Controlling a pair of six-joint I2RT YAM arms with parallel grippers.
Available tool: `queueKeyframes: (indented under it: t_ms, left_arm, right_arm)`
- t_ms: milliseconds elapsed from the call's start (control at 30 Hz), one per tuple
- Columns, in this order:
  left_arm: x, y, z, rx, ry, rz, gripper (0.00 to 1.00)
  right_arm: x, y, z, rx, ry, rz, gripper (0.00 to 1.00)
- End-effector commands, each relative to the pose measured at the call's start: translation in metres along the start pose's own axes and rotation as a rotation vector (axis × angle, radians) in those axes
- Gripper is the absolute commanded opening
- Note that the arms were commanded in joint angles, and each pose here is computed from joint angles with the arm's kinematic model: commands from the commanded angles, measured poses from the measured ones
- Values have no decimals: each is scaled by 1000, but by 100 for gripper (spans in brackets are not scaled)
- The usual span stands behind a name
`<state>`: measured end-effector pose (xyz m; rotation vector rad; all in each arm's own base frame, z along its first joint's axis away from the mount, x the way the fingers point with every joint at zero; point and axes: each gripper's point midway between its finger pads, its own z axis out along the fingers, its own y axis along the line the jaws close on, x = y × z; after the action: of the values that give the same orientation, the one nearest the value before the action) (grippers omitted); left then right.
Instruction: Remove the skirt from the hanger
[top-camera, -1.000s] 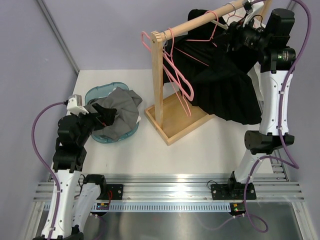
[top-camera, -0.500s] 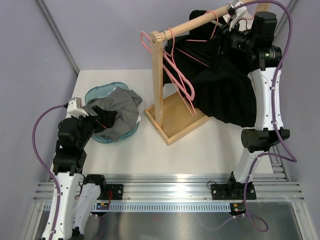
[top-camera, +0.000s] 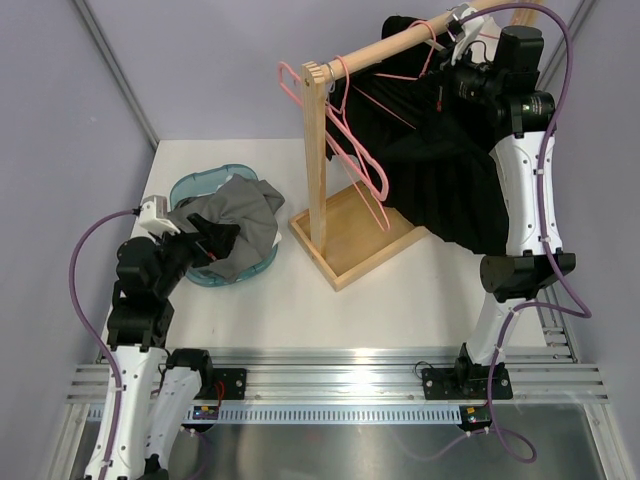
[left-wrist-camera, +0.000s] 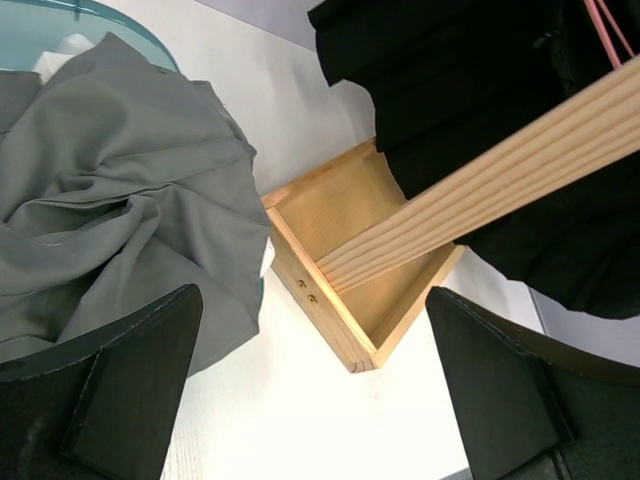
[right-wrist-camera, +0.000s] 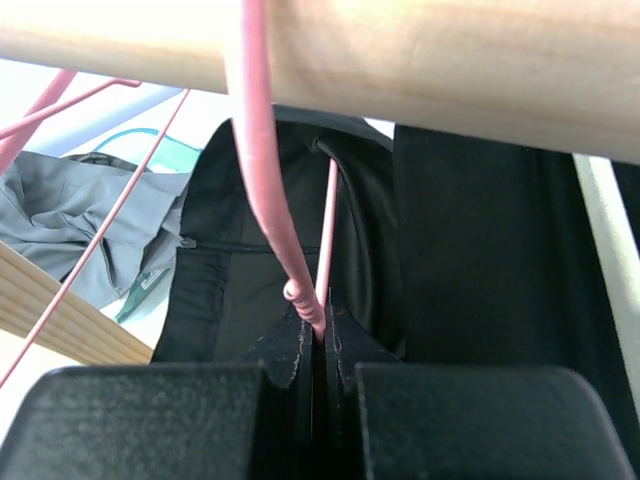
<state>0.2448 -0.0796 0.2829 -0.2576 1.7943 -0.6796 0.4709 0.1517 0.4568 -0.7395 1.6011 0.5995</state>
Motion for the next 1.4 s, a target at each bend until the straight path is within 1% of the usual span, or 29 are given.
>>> queueKeyframes:
  t_ms: [0,200,367,467,667,833,967,1000,1033,1067,1100,1133,1167,1200,1233,1267,1300,1333,1367]
  left_arm:
    - [2,-17,5,104,22,-6,99]
    - [8,-21,8,145,50,-11,99]
    - [11,-29,8,198,61,-5,99]
    - [15,-34,8,240,78,-2,99]
    - [26,-33,8,255,111,-10,99]
    - [32,-33,10,268,128,-21,99]
    - [40,-32,13,281,161,-31,99]
    - [42,-33,13,285,169,-33,99]
    - [44,-34,13,291,179,-33,99]
    - [48,-33,15,289,190,-38,99]
    - [50,-34,16,291,199,-41,99]
    - [54,-37,16,304,214,-38,99]
    - [56,-36,19,292,217,-39,99]
    - [60,-37,20,294,228,-37,99]
    - [68,-45,20,317,254,-27,99]
    - [73,-43,26,299,268,-26,99]
    - [77,-46,27,300,281,-21,99]
    - [89,-56,27,326,315,-6,99]
    - [91,-57,31,311,315,3,99]
  right_arm:
    - [-40,13,-12,-2,-104,-76,0]
    - [-78,31,-30,-21,-205,-98,0]
    - [-96,44,-41,-51,-252,-97,0]
    - [-94,50,-42,-71,-243,-94,0]
    - [-66,63,-53,-115,-183,-98,0]
    - [-28,75,-70,-143,-114,-115,0]
    - [12,76,-83,-129,-21,-59,0]
    - [27,80,-85,-133,7,-34,0]
    - [39,71,-92,-102,30,-13,0]
    - [61,71,-99,-91,76,20,0]
    - [74,71,-103,-87,103,35,0]
    - [85,72,-105,-94,129,5,0]
    - [111,81,-113,-107,197,55,0]
    - [125,85,-116,-117,235,59,0]
    - [137,88,-120,-138,263,15,0]
    - [160,103,-129,-172,326,70,0]
    - [171,109,-133,-190,352,76,0]
    - [180,113,-137,-211,369,49,0]
    - [196,125,-144,-235,407,86,0]
